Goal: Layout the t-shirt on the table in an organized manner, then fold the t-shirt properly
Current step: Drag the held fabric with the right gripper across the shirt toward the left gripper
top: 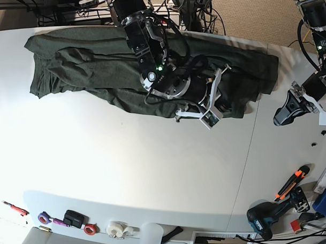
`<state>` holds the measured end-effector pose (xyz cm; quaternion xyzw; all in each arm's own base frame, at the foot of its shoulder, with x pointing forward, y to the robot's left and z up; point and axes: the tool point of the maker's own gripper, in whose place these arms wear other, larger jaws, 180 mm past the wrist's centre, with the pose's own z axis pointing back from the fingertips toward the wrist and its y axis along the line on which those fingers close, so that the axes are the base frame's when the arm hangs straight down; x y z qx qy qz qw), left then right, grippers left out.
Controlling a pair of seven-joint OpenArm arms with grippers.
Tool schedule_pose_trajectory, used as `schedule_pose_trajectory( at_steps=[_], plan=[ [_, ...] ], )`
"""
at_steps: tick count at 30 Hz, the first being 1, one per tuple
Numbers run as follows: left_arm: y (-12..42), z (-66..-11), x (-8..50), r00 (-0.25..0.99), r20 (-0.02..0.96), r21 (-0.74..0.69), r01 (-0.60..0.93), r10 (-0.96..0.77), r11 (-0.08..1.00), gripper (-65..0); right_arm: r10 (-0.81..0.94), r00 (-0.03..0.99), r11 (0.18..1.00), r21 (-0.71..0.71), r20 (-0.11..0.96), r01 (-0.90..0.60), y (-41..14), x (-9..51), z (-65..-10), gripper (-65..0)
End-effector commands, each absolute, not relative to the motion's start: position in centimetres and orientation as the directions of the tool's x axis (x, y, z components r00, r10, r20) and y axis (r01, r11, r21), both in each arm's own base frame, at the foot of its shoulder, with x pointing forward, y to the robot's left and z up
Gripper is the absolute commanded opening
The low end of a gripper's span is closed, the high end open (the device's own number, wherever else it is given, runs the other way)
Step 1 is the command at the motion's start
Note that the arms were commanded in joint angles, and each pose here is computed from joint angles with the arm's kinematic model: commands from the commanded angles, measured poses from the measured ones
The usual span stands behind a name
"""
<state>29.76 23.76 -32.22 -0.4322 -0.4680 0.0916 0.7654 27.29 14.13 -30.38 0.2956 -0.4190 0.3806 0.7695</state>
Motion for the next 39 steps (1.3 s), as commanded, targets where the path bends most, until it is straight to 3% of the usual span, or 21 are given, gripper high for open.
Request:
schedule_pose_trajectory(
  at_steps=[1,6,11,14,23,30,35,39],
  plan=[
    [24.5,-30.5,30.4,0.503,0.669,-0.729,0.301,0.548,0.615,-39.3,0.289,0.307,0.493,0.134,0.907,-0.860,15.2,27.4,-28.2,-65.0],
    [24.5,-30.5,30.4,0.503,0.669,-0.729,0.301,0.548,0.615,-39.3,0.257,0.257,0.349,0.159,0.932,-0.924,16.7,25.2,-26.8,-65.0],
    [24.5,-30.5,30.4,0.502,0.669,-0.729,0.301,0.548,0.615,-39.3,0.245,0.251,0.337,0.161,0.936,-0.928,16.8,25.1,-26.5,-65.0],
    [24.5,-30.5,30.4,0.503,0.669,-0.729,0.301,0.548,0.615,-39.3,0.215,0.210,0.283,0.145,0.954,-0.948,17.3,24.4,-25.6,-65.0],
    [24.5,-30.5,30.4,0.502,0.669,-0.729,0.301,0.548,0.615,-39.3,0.141,0.161,0.267,0.119,0.977,-0.956,17.6,25.9,-23.0,-65.0],
    [24.6,-30.3,30.5,0.493,0.670,-0.729,0.301,0.555,0.614,-39.3,0.135,0.202,0.264,0.162,0.970,-0.951,18.2,26.9,-24.6,-65.0],
    [24.8,-30.1,30.7,0.475,0.673,-0.729,0.301,0.567,0.615,-39.3,0.172,0.233,0.191,0.200,0.957,-0.961,20.2,24.6,-26.6,-65.0],
    [24.8,-30.0,30.8,0.472,0.674,-0.729,0.301,0.569,0.615,-39.3,0.232,0.178,0.130,0.151,0.956,-0.980,21.7,22.4,-27.6,-65.0]
  ],
)
